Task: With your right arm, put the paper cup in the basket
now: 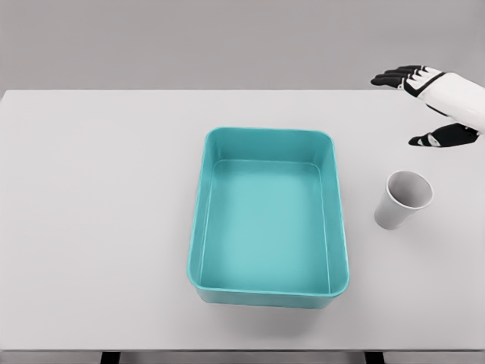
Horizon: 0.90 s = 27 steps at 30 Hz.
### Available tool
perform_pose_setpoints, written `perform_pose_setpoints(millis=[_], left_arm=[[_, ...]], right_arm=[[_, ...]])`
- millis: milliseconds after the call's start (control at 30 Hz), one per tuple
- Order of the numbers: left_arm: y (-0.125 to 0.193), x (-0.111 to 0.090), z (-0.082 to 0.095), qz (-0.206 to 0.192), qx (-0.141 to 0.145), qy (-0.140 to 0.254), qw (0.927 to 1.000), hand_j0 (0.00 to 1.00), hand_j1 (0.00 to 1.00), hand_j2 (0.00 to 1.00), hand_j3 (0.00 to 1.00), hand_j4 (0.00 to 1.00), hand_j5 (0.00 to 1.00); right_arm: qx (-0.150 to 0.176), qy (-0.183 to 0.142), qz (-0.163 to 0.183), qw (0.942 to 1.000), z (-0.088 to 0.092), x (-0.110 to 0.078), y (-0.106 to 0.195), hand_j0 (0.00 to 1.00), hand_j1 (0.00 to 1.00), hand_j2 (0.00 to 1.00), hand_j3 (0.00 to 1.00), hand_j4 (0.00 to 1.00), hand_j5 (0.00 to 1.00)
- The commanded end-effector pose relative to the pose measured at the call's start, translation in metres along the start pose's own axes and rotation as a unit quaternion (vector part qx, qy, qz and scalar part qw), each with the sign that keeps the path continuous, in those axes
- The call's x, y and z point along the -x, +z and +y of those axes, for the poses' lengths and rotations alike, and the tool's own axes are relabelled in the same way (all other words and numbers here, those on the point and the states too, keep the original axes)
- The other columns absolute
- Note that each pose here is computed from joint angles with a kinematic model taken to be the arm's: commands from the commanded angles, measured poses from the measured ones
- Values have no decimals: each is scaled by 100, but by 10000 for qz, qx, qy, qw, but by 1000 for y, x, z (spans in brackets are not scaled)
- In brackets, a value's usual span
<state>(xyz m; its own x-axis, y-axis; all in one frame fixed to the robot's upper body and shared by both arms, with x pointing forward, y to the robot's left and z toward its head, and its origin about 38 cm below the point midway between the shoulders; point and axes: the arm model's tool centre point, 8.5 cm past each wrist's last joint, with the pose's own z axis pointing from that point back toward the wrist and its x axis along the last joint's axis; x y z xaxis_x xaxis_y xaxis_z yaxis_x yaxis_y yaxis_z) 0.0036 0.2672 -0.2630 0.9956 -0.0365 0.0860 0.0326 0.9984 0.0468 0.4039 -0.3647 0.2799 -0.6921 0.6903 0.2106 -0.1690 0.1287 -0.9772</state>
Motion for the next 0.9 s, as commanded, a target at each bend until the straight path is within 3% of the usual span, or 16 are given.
perform_pose_setpoints(millis=[0, 133, 200, 233, 267, 333, 367, 400, 433, 467, 533, 567, 600, 700, 867], left_arm=[[0, 0, 0, 0, 0, 1, 10000, 100, 100, 100, 100, 100, 100], [0, 0, 0, 0, 0, 1, 10000, 100, 100, 100, 100, 100, 100], [0, 0, 0, 0, 0, 1, 10000, 100, 100, 100, 100, 100, 100], [0, 0, 0, 0, 0, 1, 10000, 100, 100, 100, 100, 100, 100], [0, 0, 0, 0, 0, 1, 10000, 100, 100, 100, 100, 100, 100], [0, 0, 0, 0, 0, 1, 10000, 100, 100, 100, 100, 100, 100], [0, 0, 0, 0, 0, 1, 10000, 100, 100, 100, 100, 100, 100], [0, 0, 0, 0, 0, 1, 10000, 100, 100, 100, 100, 100, 100], [0, 0, 0, 0, 0, 8, 10000, 100, 100, 100, 100, 100, 100], [0, 0, 0, 0, 0, 1, 10000, 100, 100, 100, 100, 100, 100], [0, 0, 0, 0, 0, 1, 10000, 100, 100, 100, 100, 100, 100], [0, 0, 0, 0, 0, 1, 10000, 100, 100, 100, 100, 100, 100], [0, 0, 0, 0, 0, 1, 10000, 100, 100, 100, 100, 100, 100], [0, 0, 0, 0, 0, 1, 10000, 100, 100, 100, 100, 100, 100], [0, 0, 0, 0, 0, 1, 10000, 100, 100, 100, 100, 100, 100]], right_arm=[[-5, -19, 11, 10000, 0, 2, 2, 100, 100, 100, 100, 100, 100], [6, 47, -175, 9998, -1, 0, 4, 100, 100, 100, 100, 100, 100], [-37, -93, -47, 9999, 1, 9, 14, 100, 100, 100, 100, 100, 100], [227, -591, -103, 9979, -1, 12, 18, 100, 100, 100, 100, 100, 100], [369, -1073, -73, 9935, 4, 18, 28, 100, 100, 100, 100, 100, 100], [784, -2292, -160, 9701, 13, 26, 42, 100, 100, 100, 100, 100, 100], [868, -2675, -125, 9596, 18, 32, 47, 100, 100, 100, 100, 100, 100], [863, -2825, -127, 9553, 20, 33, 52, 100, 100, 100, 100, 100, 100], [633, -3026, 181, 9509, 40, 42, 67, 100, 100, 100, 100, 100, 100], [632, -3100, 341, 9480, 47, 47, 75, 100, 100, 100, 100, 100, 100], [746, -3579, 434, 9298, 59, 49, 84, 100, 100, 100, 100, 100, 100], [646, -3794, 454, 9219, 72, 47, 84, 100, 100, 100, 100, 100, 100], [588, -3900, 485, 9176, 79, 46, 85, 100, 100, 100, 100, 100, 100], [416, -3817, 659, 9210, 76, 49, 98, 100, 100, 100, 100, 100, 100], [39, -4015, 980, 9106, 109, 46, 120, 100, 100, 100, 100, 100, 100]])
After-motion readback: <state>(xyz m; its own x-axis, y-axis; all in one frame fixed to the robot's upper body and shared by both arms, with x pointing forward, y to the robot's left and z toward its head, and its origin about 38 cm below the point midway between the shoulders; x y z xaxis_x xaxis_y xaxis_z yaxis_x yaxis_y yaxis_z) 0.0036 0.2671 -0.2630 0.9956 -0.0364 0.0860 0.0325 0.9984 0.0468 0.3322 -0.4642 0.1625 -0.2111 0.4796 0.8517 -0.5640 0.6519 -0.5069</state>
